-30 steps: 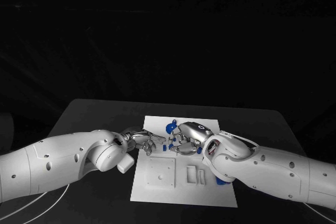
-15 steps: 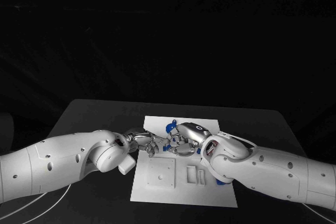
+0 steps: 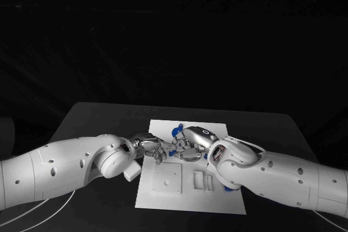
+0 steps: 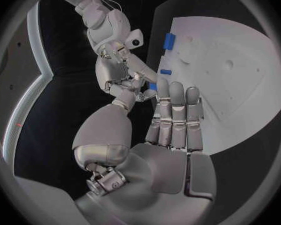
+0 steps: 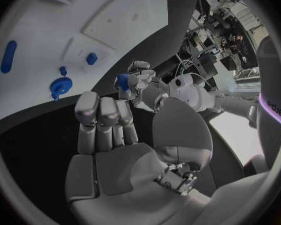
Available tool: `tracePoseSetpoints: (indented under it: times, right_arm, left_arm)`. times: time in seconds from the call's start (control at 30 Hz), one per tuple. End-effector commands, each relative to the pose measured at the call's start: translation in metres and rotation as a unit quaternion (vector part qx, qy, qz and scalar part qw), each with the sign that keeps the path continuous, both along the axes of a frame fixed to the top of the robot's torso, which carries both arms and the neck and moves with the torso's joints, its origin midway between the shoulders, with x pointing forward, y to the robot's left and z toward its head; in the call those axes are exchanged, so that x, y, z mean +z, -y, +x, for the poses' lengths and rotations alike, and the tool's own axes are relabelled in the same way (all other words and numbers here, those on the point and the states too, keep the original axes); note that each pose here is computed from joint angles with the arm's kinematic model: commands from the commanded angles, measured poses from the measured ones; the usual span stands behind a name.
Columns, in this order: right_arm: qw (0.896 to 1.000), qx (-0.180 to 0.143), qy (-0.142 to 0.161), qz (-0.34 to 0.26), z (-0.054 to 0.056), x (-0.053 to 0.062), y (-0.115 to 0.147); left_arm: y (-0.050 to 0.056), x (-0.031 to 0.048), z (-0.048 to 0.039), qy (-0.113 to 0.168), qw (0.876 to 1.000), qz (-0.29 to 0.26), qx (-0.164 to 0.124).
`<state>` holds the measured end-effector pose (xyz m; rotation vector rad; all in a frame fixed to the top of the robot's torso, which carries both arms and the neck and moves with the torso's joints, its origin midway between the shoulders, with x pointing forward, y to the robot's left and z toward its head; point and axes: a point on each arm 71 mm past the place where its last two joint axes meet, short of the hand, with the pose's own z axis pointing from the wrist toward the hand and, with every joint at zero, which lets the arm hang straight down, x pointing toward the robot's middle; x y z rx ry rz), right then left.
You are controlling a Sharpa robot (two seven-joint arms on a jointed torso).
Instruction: Assemble the parts on the task board
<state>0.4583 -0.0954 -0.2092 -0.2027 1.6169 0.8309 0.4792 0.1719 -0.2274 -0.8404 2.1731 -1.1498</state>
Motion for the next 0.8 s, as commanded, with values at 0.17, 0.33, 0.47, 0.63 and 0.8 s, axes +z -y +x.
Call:
tracePoseSetpoints:
  times: [0.17, 0.33, 0.47, 0.63, 0.8]
  right_arm:
    - [1.0, 0.006, 0.008, -0.001, -0.0013, 0.0008, -0.0004]
    - [1.0, 0.006, 0.008, -0.001, -0.0012, 0.0008, -0.0002]
    - [1.0, 0.006, 0.009, 0.001, -0.0012, 0.0011, -0.0003]
    - [1.0, 0.005, 0.009, 0.003, -0.0009, 0.0012, -0.0001]
    - [1.0, 0.005, 0.007, 0.005, -0.0011, 0.0012, -0.0003]
  left_arm:
    - [0.0053, 0.0015, -0.0021, -0.004, 1.0, -0.014, -0.018]
    - [0.0057, 0.0014, -0.0023, -0.006, 1.0, -0.015, -0.022]
    - [0.0066, 0.0013, -0.0026, -0.007, 1.0, -0.015, -0.025]
    - [0.0073, 0.0015, -0.0028, -0.007, 0.999, -0.017, -0.028]
    - [0.0081, 0.0018, -0.0024, -0.009, 0.999, -0.024, -0.025]
